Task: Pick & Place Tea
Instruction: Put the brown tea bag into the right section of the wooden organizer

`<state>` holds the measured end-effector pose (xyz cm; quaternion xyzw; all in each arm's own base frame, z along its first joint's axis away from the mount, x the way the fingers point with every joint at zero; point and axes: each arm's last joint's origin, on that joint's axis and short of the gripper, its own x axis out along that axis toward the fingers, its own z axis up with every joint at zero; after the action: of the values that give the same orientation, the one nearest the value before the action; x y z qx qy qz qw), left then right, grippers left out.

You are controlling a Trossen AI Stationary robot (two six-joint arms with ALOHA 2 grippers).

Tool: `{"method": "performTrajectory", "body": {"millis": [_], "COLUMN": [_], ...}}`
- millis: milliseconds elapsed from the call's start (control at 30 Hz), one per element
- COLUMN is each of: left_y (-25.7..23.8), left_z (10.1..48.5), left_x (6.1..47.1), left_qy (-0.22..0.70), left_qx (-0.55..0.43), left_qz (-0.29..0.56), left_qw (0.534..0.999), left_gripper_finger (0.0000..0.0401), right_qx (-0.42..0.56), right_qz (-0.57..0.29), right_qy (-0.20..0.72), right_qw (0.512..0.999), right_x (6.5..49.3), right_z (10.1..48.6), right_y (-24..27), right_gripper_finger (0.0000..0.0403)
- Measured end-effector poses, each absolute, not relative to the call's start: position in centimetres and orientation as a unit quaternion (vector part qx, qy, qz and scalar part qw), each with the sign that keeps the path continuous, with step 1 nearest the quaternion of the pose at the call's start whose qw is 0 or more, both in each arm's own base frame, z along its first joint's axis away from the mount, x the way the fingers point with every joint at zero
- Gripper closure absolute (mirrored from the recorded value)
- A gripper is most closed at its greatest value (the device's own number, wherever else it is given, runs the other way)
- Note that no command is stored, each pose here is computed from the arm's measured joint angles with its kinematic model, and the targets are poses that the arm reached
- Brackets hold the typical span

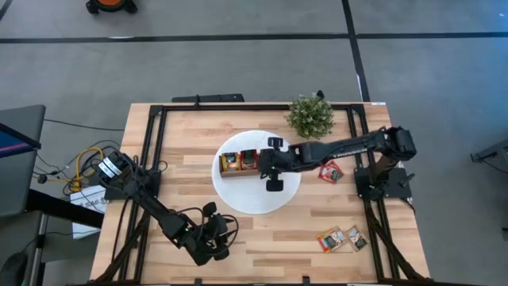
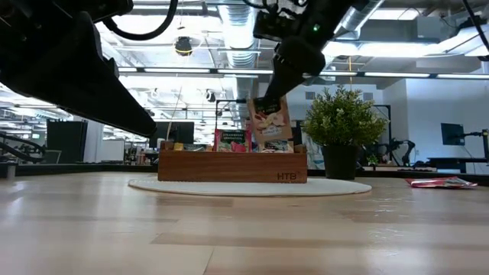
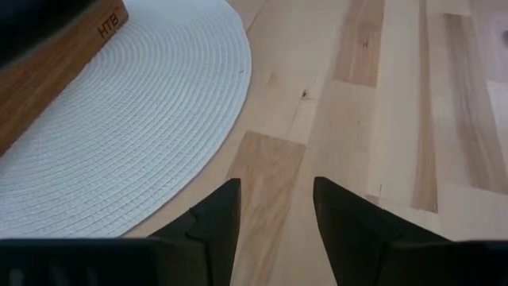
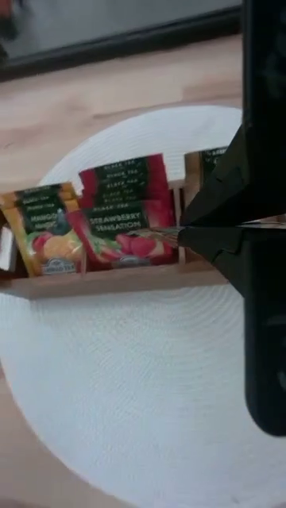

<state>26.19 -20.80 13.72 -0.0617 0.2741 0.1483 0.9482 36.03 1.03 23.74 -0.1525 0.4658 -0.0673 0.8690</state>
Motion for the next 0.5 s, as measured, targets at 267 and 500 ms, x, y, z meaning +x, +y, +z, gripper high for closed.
{"method": "performTrajectory", "body": {"millis": [267,500], "left_y": [-20.8,-20.8], "left_z": [13.7,13.7], "left_x": [26.2,26.2], "left_qy": [0.274,0.274], "left_qx": [-0.062,-0.062], "left_qz": [0.148,0.148], "left_qw": [0.948,0.948], "left_gripper_finger": [0.0247,0.0247], "right_qx": [-0.130,-0.099], "right_qz": [-0.071,-0.068], "right_qy": [0.481,0.484], "right_qw": [0.864,0.867], "right_x": [36.0,35.9], "right_z": [23.4,23.3], "right_y": [-0.5,-1.4], "right_gripper_finger": [0.0403,0.0403]}}
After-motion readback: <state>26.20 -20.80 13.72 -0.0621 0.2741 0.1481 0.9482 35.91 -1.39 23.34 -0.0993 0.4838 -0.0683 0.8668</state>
